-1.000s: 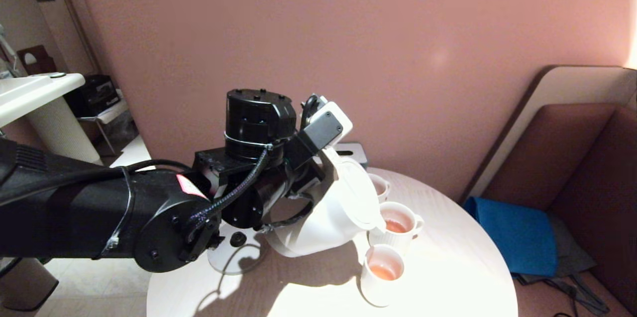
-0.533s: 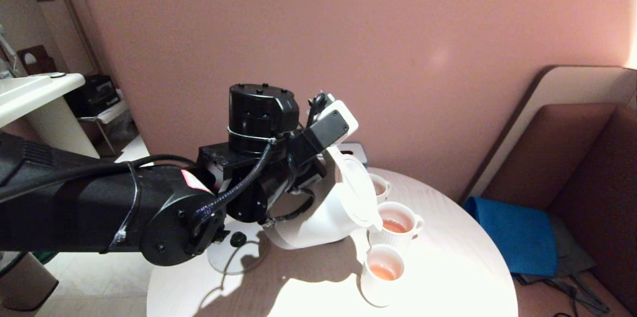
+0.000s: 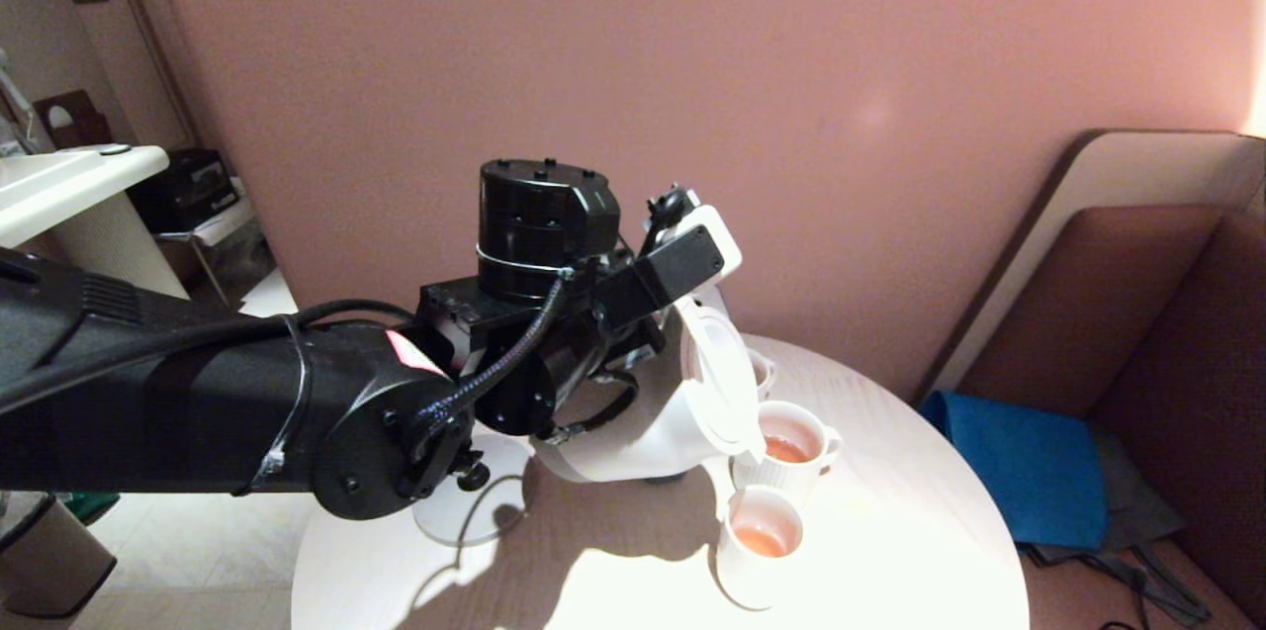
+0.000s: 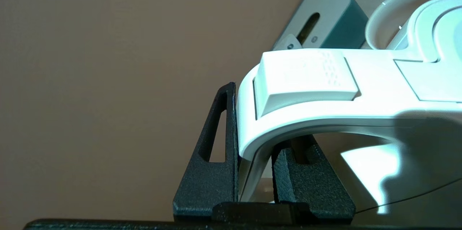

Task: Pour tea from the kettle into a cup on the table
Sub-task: Pour water into another cup

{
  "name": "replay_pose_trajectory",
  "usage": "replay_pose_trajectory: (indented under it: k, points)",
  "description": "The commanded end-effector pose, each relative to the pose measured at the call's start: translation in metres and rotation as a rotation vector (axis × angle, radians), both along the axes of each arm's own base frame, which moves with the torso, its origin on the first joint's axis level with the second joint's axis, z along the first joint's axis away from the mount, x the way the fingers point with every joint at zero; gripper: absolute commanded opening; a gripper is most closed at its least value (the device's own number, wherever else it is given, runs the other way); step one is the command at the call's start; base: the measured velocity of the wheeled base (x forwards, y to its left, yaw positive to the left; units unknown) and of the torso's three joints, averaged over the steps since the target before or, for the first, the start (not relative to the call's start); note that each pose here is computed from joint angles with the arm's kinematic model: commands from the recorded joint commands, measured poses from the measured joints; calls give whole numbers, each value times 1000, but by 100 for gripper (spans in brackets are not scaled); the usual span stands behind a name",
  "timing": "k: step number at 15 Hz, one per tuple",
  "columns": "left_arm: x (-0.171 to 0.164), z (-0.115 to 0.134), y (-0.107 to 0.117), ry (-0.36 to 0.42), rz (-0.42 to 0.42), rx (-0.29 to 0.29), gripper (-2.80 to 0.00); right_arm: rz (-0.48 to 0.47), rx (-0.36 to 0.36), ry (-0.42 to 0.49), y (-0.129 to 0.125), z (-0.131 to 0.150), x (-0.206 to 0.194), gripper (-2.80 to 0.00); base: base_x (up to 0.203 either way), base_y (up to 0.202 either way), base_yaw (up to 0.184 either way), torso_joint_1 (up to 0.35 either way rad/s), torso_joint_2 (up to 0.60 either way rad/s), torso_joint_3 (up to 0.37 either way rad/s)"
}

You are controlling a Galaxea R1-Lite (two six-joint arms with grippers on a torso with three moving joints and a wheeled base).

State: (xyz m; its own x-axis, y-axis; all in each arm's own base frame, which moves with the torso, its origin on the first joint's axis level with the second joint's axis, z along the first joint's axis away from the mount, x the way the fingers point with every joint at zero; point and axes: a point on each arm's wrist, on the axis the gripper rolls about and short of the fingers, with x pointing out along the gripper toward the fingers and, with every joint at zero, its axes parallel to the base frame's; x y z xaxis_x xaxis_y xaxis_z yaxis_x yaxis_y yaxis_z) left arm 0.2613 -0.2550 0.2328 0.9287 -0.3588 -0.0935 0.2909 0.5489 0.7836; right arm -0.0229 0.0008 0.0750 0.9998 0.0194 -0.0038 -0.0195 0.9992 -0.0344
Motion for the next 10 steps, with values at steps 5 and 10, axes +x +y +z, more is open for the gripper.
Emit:
replay_pose_trajectory:
  k: [5,10]
  points:
    - [4,0,-5,-26,-2,43,-280,1,-1,1,0,0,0,-280,0,0,0,0,0,0]
    - [5,9,-10,-63,-12,58,-280,1,-1,1,0,0,0,-280,0,0,0,0,0,0]
